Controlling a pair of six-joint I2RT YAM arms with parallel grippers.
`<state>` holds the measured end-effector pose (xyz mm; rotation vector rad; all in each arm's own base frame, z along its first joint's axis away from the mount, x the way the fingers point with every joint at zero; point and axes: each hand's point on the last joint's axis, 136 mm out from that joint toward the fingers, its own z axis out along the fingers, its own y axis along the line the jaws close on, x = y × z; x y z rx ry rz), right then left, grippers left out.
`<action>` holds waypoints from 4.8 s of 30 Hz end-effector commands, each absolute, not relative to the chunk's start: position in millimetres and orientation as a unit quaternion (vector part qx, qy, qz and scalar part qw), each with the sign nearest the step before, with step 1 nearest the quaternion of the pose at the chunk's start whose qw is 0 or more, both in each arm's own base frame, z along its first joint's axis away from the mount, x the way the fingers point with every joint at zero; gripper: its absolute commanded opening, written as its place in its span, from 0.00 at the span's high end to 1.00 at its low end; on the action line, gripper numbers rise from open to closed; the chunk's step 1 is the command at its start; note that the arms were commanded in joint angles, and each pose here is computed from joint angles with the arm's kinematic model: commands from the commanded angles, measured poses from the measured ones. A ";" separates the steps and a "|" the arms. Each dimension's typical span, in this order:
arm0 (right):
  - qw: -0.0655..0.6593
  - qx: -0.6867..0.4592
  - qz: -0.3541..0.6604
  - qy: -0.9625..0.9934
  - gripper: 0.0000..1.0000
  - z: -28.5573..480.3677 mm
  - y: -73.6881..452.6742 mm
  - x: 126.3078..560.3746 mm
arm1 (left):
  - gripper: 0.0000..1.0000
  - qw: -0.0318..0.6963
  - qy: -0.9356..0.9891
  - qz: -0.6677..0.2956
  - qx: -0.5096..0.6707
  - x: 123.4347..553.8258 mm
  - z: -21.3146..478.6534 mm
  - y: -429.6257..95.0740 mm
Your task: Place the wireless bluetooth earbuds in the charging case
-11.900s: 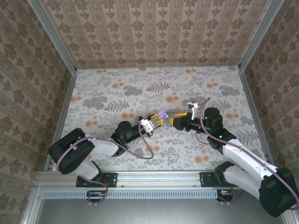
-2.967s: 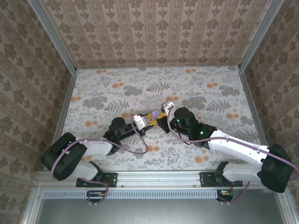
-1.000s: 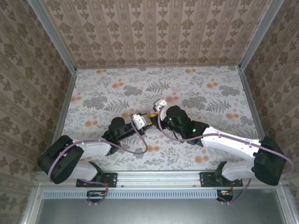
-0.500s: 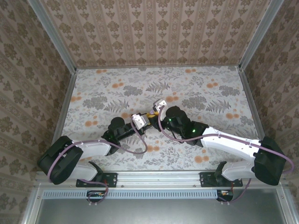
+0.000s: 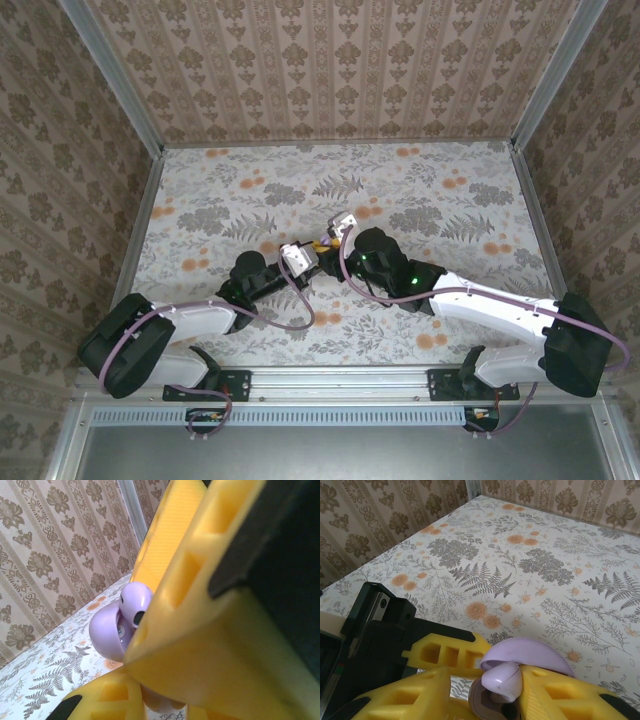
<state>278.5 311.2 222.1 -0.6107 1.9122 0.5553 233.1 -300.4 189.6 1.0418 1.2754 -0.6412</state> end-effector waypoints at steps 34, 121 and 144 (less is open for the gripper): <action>0.535 -0.209 0.243 0.782 0.42 250.9 295.0 282.8 | 0.98 0.664 0.520 -0.292 0.451 227.6 219.6 -304.9; 0.044 0.120 0.124 0.984 0.55 40.2 146.9 285.1 | 0.98 0.623 0.604 -0.237 0.436 239.2 181.4 -277.9; -0.044 -0.002 0.032 0.999 0.57 35.2 140.2 273.0 | 0.98 0.596 0.586 -0.263 0.481 220.1 172.4 -284.4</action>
